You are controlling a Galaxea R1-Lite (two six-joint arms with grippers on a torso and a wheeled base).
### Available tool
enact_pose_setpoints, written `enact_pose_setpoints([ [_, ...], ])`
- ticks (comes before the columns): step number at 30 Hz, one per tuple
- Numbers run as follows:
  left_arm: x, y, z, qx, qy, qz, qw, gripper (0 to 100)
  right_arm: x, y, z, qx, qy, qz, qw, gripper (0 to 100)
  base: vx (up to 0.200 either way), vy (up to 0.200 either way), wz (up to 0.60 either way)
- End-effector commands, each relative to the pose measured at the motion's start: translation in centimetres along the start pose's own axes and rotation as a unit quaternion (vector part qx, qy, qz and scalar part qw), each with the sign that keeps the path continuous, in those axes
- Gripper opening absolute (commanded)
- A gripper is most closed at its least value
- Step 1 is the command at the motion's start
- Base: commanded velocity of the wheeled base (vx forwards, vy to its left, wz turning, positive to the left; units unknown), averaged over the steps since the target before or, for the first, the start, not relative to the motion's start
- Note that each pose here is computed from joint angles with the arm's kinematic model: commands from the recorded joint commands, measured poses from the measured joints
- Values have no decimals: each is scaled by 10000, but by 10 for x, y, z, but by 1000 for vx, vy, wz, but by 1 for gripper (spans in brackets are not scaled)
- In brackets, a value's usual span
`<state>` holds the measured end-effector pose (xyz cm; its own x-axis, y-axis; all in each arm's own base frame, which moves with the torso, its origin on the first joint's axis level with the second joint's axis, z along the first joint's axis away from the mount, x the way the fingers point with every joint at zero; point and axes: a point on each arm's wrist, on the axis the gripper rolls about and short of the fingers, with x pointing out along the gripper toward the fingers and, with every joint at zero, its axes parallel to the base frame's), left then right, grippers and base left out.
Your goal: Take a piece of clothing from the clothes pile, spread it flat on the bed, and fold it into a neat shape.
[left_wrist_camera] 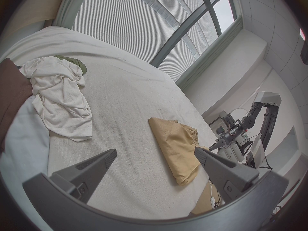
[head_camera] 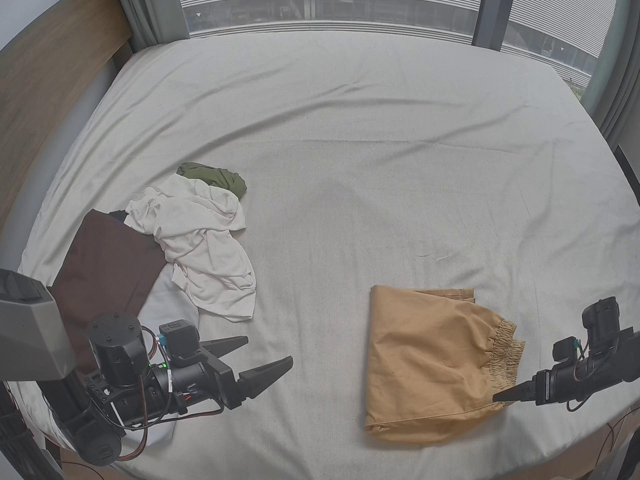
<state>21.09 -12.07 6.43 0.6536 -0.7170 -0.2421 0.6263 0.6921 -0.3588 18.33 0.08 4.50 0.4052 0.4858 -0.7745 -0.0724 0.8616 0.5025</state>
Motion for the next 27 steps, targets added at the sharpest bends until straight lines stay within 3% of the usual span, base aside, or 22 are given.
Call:
enact_pose_setpoints([
  [1,0,0,0,0,4,-5,10000,100,10,-5,-1,112,237,-12,9997,100,0,0,0],
  [12,-1,-1,1,12,-22,-20,10000,100,26,-12,-1,215,444,17,9988,100,0,0,0],
  [27,-3,-3,4,34,-84,-39,10000,100,54,-17,1,12,422,144,9990,100,0,0,0],
])
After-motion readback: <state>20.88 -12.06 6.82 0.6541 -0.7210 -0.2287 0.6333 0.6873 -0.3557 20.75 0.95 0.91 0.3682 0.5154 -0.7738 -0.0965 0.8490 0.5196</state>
